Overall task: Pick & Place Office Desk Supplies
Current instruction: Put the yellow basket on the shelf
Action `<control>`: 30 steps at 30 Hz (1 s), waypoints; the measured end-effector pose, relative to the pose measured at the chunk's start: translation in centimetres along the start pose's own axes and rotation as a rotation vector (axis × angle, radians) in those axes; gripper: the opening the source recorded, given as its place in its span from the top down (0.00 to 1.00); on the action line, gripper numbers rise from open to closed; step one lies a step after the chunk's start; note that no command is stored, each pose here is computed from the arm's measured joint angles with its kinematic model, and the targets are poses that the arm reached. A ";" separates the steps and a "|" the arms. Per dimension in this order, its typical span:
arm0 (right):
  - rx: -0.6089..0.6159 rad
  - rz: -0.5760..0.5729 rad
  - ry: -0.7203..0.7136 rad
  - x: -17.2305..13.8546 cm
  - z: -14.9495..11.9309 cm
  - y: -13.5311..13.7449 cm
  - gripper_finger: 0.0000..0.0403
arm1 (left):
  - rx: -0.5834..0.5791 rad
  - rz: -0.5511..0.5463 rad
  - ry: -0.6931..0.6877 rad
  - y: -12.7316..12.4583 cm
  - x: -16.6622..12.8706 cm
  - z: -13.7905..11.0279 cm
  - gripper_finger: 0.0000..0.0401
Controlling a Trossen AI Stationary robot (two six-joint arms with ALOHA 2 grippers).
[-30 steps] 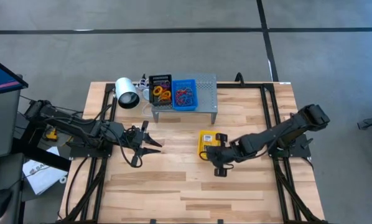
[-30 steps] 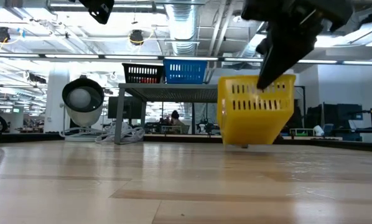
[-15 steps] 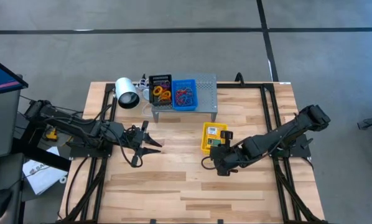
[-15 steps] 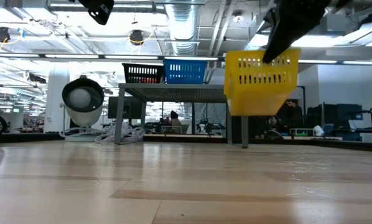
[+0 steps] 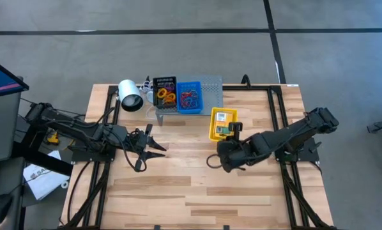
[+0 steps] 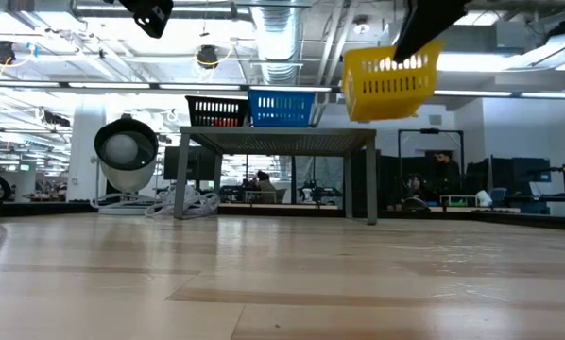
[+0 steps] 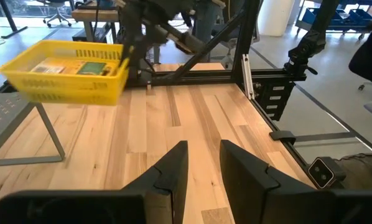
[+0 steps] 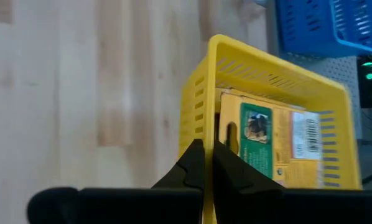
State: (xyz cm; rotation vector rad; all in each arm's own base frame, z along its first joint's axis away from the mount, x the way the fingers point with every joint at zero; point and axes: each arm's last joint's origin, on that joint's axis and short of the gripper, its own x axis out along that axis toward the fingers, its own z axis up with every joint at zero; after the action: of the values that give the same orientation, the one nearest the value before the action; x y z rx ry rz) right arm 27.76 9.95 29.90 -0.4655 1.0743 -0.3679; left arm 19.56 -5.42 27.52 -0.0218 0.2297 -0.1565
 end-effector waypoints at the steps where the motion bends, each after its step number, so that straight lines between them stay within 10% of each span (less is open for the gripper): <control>1: -0.007 -0.005 0.007 0.3 0.1 -0.3 1.00 | 0.000 0.000 0.000 0.0 0.0 0.0 0.78; 30: -0.019 0.067 0.039 5.3 0.4 -10.2 1.00 | -0.021 0.003 0.037 0.0 0.0 -0.4 0.78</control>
State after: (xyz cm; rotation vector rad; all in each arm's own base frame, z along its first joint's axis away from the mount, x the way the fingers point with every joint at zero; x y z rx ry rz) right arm 29.75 -1.29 31.54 -0.4400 1.1294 -0.3089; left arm 19.48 -5.39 27.17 -0.0399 0.2680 -0.1516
